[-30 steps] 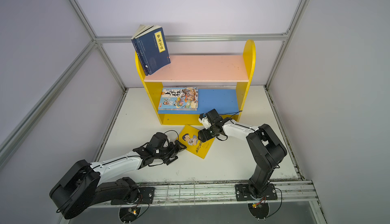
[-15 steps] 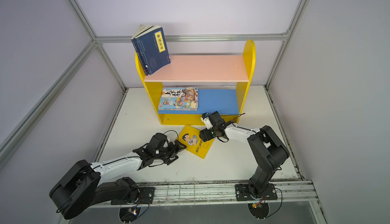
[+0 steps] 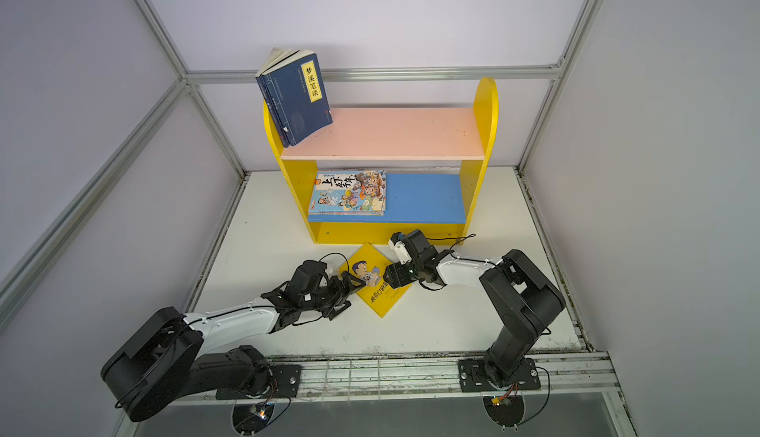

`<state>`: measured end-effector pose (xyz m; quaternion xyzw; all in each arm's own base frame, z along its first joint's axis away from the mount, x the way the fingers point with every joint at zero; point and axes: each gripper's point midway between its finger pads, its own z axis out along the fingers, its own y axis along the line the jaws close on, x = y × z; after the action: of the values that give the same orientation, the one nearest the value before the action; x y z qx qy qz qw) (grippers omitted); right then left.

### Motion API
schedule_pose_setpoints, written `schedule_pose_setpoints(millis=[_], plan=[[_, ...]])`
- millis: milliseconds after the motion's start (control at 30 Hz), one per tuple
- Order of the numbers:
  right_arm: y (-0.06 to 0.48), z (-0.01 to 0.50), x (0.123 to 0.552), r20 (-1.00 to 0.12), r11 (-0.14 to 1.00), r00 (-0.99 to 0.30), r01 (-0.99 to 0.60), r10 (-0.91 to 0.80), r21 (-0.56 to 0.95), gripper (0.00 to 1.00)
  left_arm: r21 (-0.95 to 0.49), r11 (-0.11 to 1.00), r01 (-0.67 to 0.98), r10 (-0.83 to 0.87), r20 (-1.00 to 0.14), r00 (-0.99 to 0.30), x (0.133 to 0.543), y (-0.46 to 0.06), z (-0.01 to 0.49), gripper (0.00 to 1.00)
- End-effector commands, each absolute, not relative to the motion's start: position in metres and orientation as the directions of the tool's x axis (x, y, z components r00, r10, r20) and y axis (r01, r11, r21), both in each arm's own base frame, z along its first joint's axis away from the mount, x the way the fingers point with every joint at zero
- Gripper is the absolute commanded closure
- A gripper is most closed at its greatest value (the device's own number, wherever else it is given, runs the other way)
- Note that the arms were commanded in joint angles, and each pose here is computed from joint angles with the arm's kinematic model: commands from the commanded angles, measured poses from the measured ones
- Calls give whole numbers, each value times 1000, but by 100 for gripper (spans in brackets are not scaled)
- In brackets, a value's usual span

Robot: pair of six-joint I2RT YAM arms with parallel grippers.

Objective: Stacking books/files
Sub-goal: Rotate the book at the center of the table, then pick up the book from the center of the table.

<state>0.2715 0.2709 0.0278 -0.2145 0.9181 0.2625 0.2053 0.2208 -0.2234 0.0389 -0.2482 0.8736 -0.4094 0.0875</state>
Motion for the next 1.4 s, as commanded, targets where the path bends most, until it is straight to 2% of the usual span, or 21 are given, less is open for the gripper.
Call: schedule_pose_setpoints(millis=[0,100,167,267,333,467,667,767,833,867,933,1000,1167,1367], plan=[[279,26,261,-455,771,-861,-444,-226,457,31,-657,601,-455,-533,95,-841,202,-206,4,5],[282,21,251,-430,768,-879,-418,-207,485,37,-652,601,-463,-533,105,-840,200,-208,-5,6],[284,17,244,-407,758,-893,-399,-194,516,48,-653,596,-467,-534,111,-838,199,-209,-8,6],[290,12,236,-372,730,-915,-362,-158,580,72,-660,585,-471,-540,116,-833,199,-210,-13,7],[292,7,233,-349,718,-927,-335,-136,610,82,-673,568,-474,-547,121,-828,199,-212,-15,9],[294,-5,226,-323,720,-937,-317,-136,617,85,-692,549,-468,-550,121,-826,200,-214,-15,13],[294,-4,224,-322,728,-936,-318,-140,607,85,-692,554,-464,-557,106,-824,201,-212,-11,27],[293,-1,225,-325,734,-934,-324,-148,598,80,-668,580,-467,-566,83,-820,200,-206,-10,45],[290,3,225,-327,742,-933,-326,-151,586,69,-643,609,-464,-562,63,-825,197,-200,-9,55],[289,5,225,-332,746,-931,-327,-151,580,60,-632,625,-459,-559,48,-828,197,-197,-7,62],[284,12,227,-341,767,-928,-327,-149,552,41,-618,652,-439,-550,13,-835,197,-192,-1,82],[275,20,229,-354,799,-923,-327,-153,505,32,-605,680,-415,-539,-28,-842,197,-187,7,100],[255,73,240,-455,840,-875,-365,-163,400,16,-597,754,-274,-474,-207,-856,200,-181,50,100],[232,165,249,-624,859,-772,-396,-121,324,4,-578,814,-57,-361,-427,-829,198,-188,116,100]])
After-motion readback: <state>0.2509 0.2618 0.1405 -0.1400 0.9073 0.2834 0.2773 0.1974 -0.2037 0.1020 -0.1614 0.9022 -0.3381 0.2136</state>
